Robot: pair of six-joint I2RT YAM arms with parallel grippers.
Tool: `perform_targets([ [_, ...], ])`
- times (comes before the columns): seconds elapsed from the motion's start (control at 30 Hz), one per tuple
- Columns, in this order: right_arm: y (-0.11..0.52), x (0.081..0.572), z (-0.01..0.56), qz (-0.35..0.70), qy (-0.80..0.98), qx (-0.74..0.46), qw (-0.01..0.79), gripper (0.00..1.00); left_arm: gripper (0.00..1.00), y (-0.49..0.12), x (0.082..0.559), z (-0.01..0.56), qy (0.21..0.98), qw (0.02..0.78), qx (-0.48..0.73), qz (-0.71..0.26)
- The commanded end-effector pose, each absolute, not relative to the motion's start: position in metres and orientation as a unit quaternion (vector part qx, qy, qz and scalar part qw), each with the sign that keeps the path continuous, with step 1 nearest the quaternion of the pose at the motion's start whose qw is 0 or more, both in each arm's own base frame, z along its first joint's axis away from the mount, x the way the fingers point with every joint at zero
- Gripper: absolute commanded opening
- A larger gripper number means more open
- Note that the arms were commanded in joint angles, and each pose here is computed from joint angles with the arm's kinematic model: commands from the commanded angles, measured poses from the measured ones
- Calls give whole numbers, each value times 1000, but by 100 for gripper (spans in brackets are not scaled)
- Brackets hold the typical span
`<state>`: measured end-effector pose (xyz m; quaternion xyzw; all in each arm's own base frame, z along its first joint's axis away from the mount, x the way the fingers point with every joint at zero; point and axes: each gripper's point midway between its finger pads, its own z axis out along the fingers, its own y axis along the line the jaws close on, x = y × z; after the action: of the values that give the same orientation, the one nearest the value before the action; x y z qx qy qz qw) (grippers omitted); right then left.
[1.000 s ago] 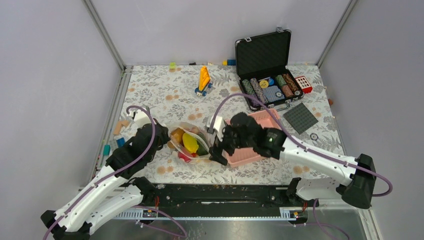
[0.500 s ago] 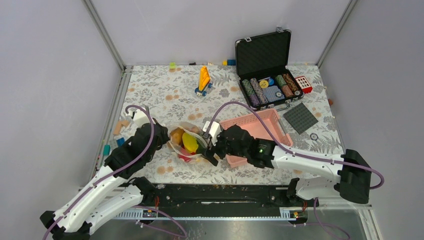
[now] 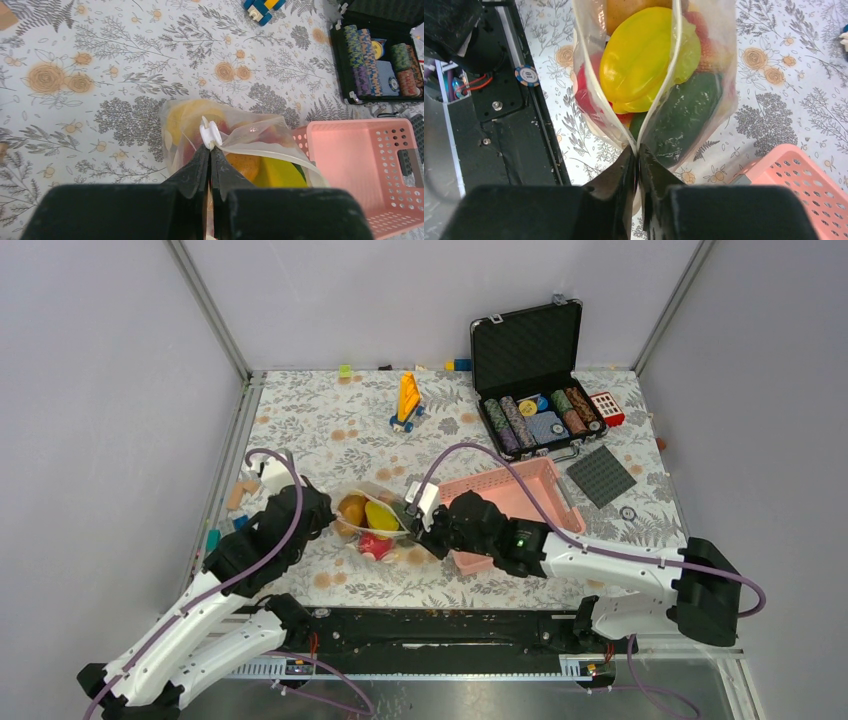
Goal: Place the food in the zip-top bag and seal the zipper
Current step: Adjust the zipper food storage bag at the center of the board.
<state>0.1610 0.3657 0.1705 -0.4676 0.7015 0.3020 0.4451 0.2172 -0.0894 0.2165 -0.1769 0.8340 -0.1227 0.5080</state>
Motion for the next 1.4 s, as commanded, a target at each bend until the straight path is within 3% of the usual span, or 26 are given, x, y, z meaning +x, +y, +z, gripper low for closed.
perform_targets([
  [0.0,363,174,213,295,680,-436,511,6,0,-72,220,246,809,539,-210,-108],
  [0.03,360,178,216,284,681,-435,516,0,0,-69,218,249,807,541,-211,-104],
  [0.2,342,208,238,198,682,-436,553,0,0,-61,211,258,805,543,-217,-102],
  [0.37,335,217,246,228,665,-482,523,0,4,-73,207,250,816,526,-202,-129],
  [0.43,338,211,246,239,641,-525,505,0,11,-89,207,251,817,523,-174,-167],
  [0.5,342,201,237,251,617,-572,480,0,25,-107,207,257,808,532,-138,-214],
  [0.57,345,197,230,261,608,-592,459,0,59,-121,205,264,791,546,-106,-257],
  [0.6,345,197,226,261,612,-596,450,0,87,-125,203,266,781,553,-95,-274],
  [0.63,344,200,222,257,617,-597,444,0,97,-127,202,268,771,562,-86,-286],
  [1.1,305,261,217,221,648,-590,428,0,99,-150,198,276,675,648,12,-353],
  [1.37,300,285,229,245,639,-594,424,0,99,-140,221,257,702,654,-3,-281],
])
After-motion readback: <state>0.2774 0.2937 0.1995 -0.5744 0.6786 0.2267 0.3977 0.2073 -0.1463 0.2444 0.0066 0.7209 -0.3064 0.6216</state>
